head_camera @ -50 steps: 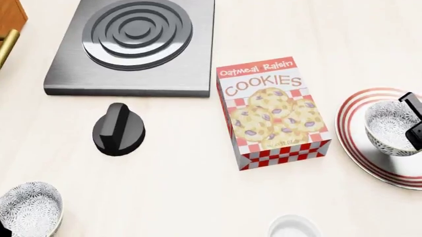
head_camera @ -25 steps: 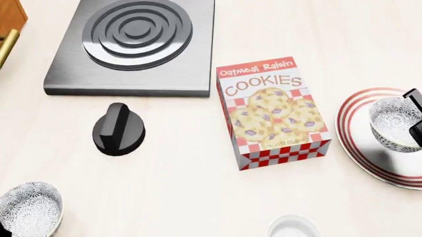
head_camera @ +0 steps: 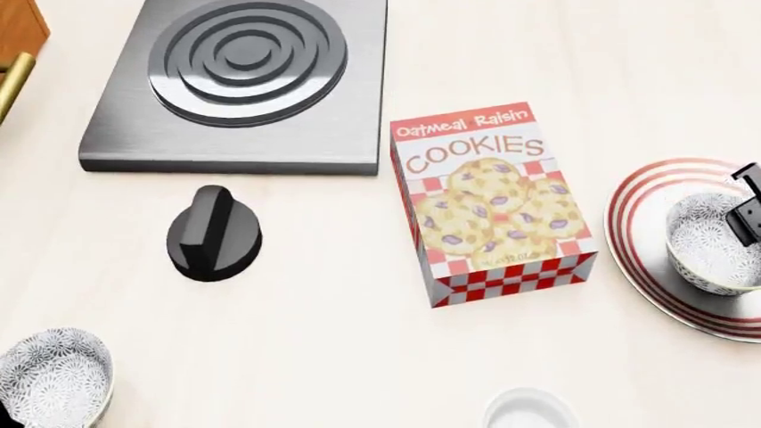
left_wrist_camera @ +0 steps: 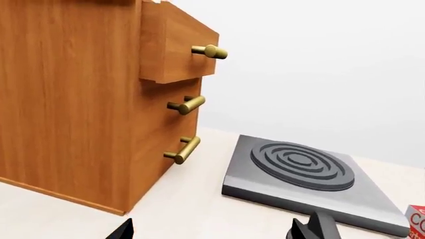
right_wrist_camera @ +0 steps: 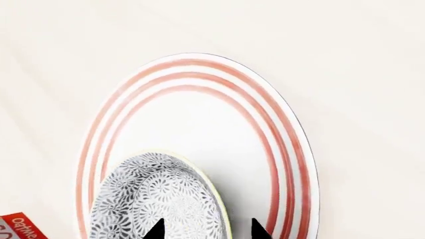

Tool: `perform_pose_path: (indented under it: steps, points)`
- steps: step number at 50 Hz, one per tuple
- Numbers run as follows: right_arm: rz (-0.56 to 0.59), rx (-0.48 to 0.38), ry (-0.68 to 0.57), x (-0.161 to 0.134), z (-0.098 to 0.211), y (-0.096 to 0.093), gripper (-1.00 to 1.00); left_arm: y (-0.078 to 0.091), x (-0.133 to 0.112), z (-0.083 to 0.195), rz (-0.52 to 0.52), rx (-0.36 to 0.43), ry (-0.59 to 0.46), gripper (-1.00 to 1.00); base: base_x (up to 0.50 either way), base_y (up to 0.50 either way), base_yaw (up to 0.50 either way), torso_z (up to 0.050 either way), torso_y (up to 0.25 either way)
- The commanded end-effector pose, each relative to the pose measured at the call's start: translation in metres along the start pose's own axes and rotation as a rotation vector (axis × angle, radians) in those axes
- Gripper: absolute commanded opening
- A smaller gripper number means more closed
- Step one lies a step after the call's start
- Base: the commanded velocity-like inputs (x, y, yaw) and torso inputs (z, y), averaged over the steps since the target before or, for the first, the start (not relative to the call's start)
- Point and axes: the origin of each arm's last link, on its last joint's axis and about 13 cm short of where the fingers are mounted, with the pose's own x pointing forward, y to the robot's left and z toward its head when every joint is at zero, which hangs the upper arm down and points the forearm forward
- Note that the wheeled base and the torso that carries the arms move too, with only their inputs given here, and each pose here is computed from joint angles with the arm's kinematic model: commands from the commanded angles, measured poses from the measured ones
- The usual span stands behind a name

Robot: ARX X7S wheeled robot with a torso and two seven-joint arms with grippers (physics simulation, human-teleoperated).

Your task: Pick the akita bowl from table center and place it on the plate.

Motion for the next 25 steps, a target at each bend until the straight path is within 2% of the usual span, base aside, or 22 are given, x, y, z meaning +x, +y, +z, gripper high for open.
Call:
perform_pose_path:
  steps: [1,7,12,19,25]
  points:
    - [0.018,0.029,-0.023,0.0,0.003,0.0,1.0,-0.001,-0.001,0.001,-0.007,0.001,-0.002,1.0,0.0,0.0,0.0,0.0,0.0]
    - [0.07,0.04,-0.095,-0.001,0.008,0.005,1.0,-0.001,0.0,0.001,-0.009,0.0,-0.002,1.0,0.0,0.0,0.0,0.0,0.0]
    - [0.153,0.066,-0.286,-0.004,0.023,0.016,1.0,-0.001,0.0,0.001,-0.01,0.0,-0.002,1.0,0.0,0.0,0.0,0.0,0.0]
    - [0.209,-0.022,-0.52,-0.03,0.026,0.033,1.0,-0.002,-0.001,0.002,-0.013,-0.001,-0.003,1.0,0.0,0.0,0.0,0.0,0.0]
    - [0.245,-0.115,-0.618,-0.056,0.022,0.038,1.0,-0.003,-0.001,0.002,-0.018,-0.003,-0.003,1.0,0.0,0.0,0.0,0.0,0.0]
